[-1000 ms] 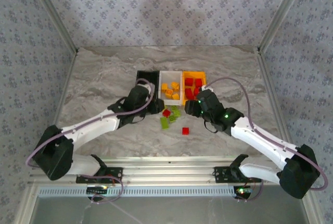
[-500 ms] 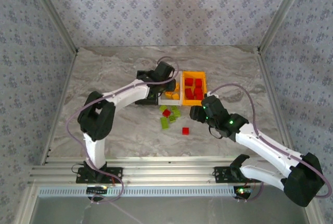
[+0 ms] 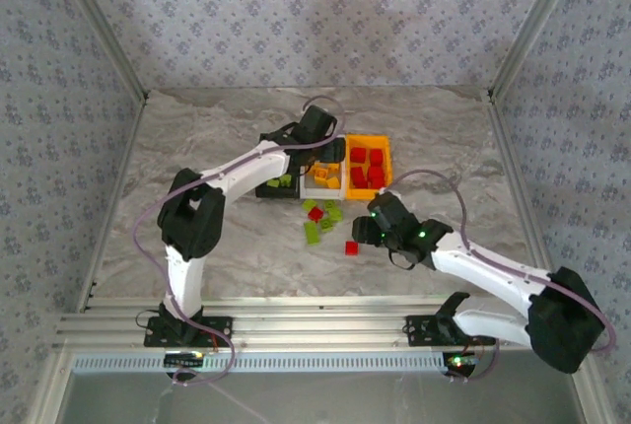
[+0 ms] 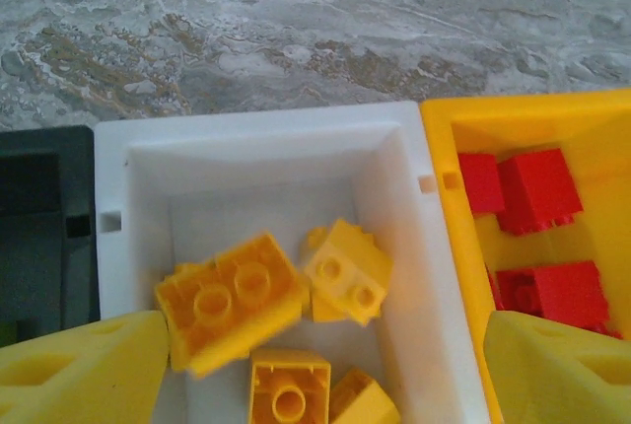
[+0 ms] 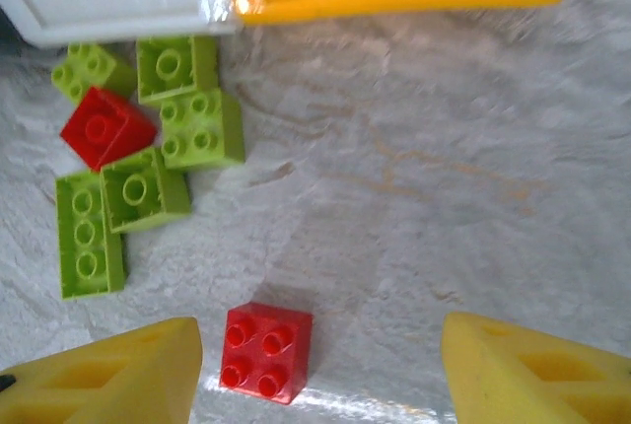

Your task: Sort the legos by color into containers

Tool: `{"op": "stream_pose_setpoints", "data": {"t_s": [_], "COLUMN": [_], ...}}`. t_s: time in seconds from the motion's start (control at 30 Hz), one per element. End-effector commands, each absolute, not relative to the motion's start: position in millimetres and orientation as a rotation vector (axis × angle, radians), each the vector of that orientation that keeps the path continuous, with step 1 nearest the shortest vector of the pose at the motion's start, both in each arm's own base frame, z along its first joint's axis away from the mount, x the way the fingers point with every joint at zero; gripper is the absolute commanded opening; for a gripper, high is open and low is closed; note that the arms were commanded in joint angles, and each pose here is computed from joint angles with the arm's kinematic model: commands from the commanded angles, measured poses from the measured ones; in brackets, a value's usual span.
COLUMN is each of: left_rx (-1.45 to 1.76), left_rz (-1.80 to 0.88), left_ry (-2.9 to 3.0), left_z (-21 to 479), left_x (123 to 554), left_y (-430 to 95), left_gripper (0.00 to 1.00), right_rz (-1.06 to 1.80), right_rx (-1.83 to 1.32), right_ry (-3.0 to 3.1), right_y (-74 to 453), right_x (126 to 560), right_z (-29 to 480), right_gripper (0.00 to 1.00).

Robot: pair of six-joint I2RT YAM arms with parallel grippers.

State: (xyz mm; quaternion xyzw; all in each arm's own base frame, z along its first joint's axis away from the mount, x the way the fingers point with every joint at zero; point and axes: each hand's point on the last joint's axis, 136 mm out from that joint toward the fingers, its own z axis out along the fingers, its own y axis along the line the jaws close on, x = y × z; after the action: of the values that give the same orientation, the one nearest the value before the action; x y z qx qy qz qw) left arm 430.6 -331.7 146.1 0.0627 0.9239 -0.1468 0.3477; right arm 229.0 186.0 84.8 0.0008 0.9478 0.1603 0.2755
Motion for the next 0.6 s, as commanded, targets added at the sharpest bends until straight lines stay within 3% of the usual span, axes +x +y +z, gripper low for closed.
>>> {"op": "stream_pose_setpoints", "data": {"t_s": [0.0,0.23,0.43,0.57], "left_rx": [0.172,0.215,0.171,0.080], "left_rz": [-0.541,-0.654,-0.634,-0.598], "left_ry": [2.285,2.187,2.193,2.212], "left_z": [208,243,226,201], "left_x": [408,341,293,270], "left_y": [-337,-326,-288,-248], "left_gripper": [0.86,0.89,0.97,0.99], "right_rz": [0.446,0.384,0.286,0.255], "right_rx": [-0.020,-0.088,-0.136,-0.161], "right_ry": [2.576,2.648,2.708,2.724], "right_y": [201,219,224,229], "right_x": [224,217,213,213], "right_z": [74,49,27,19], "right_gripper": [0.67,0.67,0.63,0.55]}}
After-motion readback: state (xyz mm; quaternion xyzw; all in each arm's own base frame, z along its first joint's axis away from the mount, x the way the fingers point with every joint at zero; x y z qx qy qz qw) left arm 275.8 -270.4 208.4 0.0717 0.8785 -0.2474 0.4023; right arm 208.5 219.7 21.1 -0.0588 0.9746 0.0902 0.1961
